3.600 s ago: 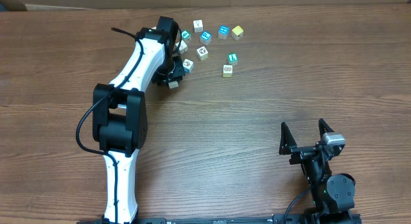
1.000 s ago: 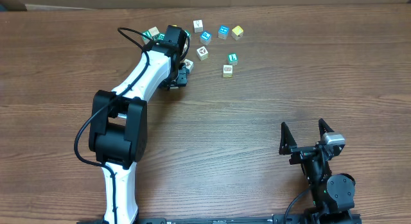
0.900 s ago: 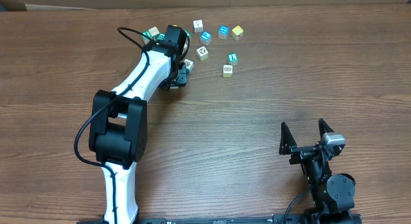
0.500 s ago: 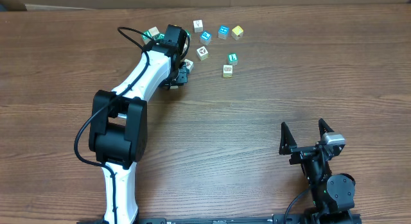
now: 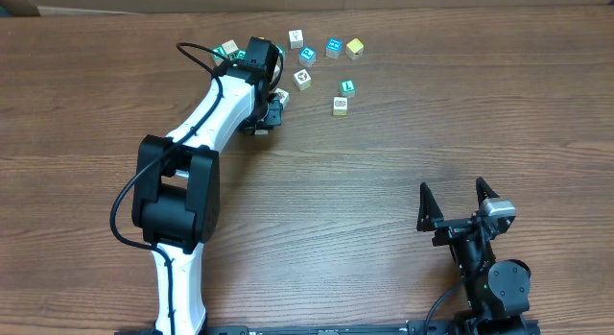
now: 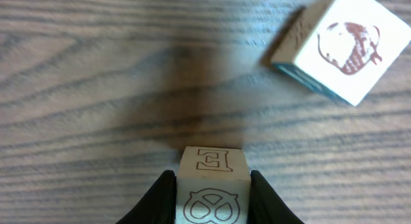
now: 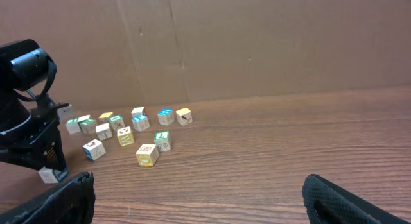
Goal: Form a horizontal line
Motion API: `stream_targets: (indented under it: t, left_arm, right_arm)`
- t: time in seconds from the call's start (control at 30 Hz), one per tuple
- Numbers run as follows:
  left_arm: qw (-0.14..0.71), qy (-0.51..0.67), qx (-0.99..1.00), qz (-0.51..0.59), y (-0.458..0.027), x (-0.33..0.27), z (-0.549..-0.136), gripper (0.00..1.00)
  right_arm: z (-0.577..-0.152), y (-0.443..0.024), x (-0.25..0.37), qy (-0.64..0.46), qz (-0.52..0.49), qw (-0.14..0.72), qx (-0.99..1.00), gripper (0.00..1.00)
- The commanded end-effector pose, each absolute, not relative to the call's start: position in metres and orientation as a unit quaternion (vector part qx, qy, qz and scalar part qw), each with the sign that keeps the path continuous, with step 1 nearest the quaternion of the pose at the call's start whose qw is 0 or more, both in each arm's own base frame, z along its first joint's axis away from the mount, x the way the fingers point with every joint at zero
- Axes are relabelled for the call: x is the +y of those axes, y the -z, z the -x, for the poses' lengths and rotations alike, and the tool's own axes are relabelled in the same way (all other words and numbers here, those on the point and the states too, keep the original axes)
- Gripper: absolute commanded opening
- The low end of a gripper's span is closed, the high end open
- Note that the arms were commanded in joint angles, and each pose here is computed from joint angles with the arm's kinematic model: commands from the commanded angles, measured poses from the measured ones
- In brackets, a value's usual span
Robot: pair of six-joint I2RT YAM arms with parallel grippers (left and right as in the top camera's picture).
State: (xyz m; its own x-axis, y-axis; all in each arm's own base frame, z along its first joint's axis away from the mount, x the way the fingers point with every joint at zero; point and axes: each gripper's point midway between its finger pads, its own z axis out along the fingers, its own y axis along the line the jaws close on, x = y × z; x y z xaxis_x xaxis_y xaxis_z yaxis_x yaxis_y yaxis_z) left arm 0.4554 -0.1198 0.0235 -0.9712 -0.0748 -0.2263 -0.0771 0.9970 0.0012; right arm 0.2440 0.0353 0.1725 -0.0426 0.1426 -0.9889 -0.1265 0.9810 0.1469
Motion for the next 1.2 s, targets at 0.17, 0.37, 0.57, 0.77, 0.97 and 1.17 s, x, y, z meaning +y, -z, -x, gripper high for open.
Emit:
stream_targets:
  t: [0.17, 0.37, 0.57, 0.77, 0.97, 1.17]
  left_arm:
    - [0.168, 0.042, 0.984, 0.032, -0.106, -0.134, -0.448, 0.23]
    - [0.181, 0.059, 0.981, 0.044, -0.145, -0.152, -0.424, 0.23]
    - [0.151, 0.056, 0.986, 0.038, -0.13, -0.183, -0.4, 0.27]
    - [0.135, 0.014, 0.989, 0.056, -0.095, -0.188, -0.387, 0.26]
    - [0.114, -0.012, 0.992, 0.058, -0.054, -0.185, -0.384, 0.27]
    - [0.113, -0.027, 0.992, 0.057, -0.031, -0.184, -0.392, 0.27]
  right_arm:
    - [-0.244, -0.171, 0.034, -0.096, -0.007, 0.694, 0.713, 1.0]
    - [-0.244, -0.171, 0.034, -0.096, -0.007, 0.694, 0.713, 1.0]
    - [-0.244, -0.171, 0.034, -0.096, -0.007, 0.694, 0.713, 1.0]
    - [-0.244, -0.171, 0.034, -0.096, -0.007, 0.694, 0.713, 1.0]
    - [-0.244, -0.171, 0.034, -0.096, -0.007, 0.694, 0.713, 1.0]
    - [-0.244, -0.171, 0.034, -0.096, -0.007, 0.694, 0.713, 1.0]
